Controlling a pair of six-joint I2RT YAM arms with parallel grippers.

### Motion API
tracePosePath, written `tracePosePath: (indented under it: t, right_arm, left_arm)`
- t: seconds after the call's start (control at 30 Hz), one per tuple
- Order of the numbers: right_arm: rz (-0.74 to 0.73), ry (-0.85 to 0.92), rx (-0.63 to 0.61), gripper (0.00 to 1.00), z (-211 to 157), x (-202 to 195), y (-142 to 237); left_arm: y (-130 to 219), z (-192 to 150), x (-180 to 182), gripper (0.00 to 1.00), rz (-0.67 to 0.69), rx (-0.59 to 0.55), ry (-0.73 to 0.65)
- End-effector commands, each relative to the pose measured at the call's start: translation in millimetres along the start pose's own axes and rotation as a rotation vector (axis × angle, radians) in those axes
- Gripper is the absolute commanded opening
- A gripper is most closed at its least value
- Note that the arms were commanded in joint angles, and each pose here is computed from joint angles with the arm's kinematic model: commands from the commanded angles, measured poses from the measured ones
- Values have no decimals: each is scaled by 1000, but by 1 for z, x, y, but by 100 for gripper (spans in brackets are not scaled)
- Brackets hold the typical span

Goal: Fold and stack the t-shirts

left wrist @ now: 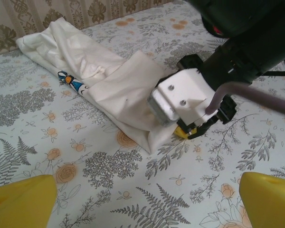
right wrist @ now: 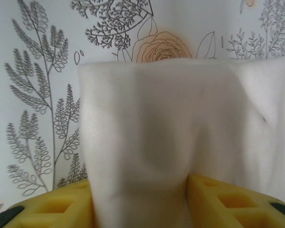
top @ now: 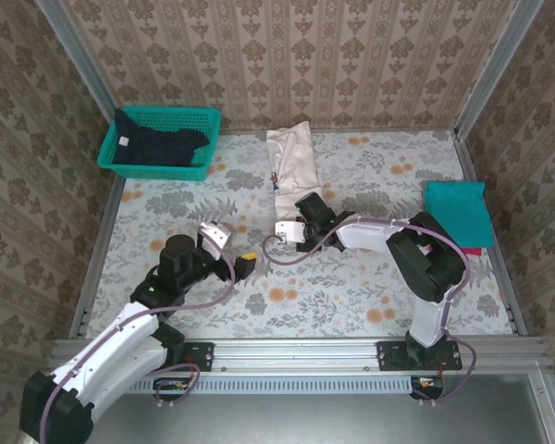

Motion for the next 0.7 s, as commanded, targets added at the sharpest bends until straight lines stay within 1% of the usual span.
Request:
tracePosePath:
  t: [0.0, 0.13, 0.2, 0.23, 0.27, 0.33, 0.5, 0.67]
  right_arm:
    - [-11, 19, 56, 38, -4, -4, -9]
    - [5, 31, 90, 24, -9, 2, -14]
    - [3, 36, 97, 11, -9, 4, -11]
    - [1, 34, 92, 3, -9, 5, -8]
    - [0, 31, 85, 0, -9, 5, -2]
    - [3, 16, 64, 0, -7, 6, 10]
    - [82, -44, -25, 0, -4, 18, 53]
    - [139, -68, -23, 0, -6, 37, 93]
  left_arm:
    - [3, 1, 1, 100, 14, -29, -4]
    - [4, 0, 1, 100, 20, -32, -3]
    - [4, 0, 1, 100, 20, -33, -2]
    - [4, 0, 1, 100, 20, -32, -2]
    - [4, 0, 1, 100, 20, -32, -1]
    - [4, 0, 2, 100, 21, -35, -1]
    - [1, 2, 4, 100, 43, -35, 20]
    - [-7, 3, 5, 100, 27, -43, 36]
Point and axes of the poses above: each hand's point on the last joint's axis, 136 mm out from that joint toward the fingers, its own y axis back along the fingers, its own x axis along the line the jaws close on, z = x × y, the point moved 10 cm from there along y, back along the fingers, and after that the axes turned 3 degrees about y, right-handed, at the moved point
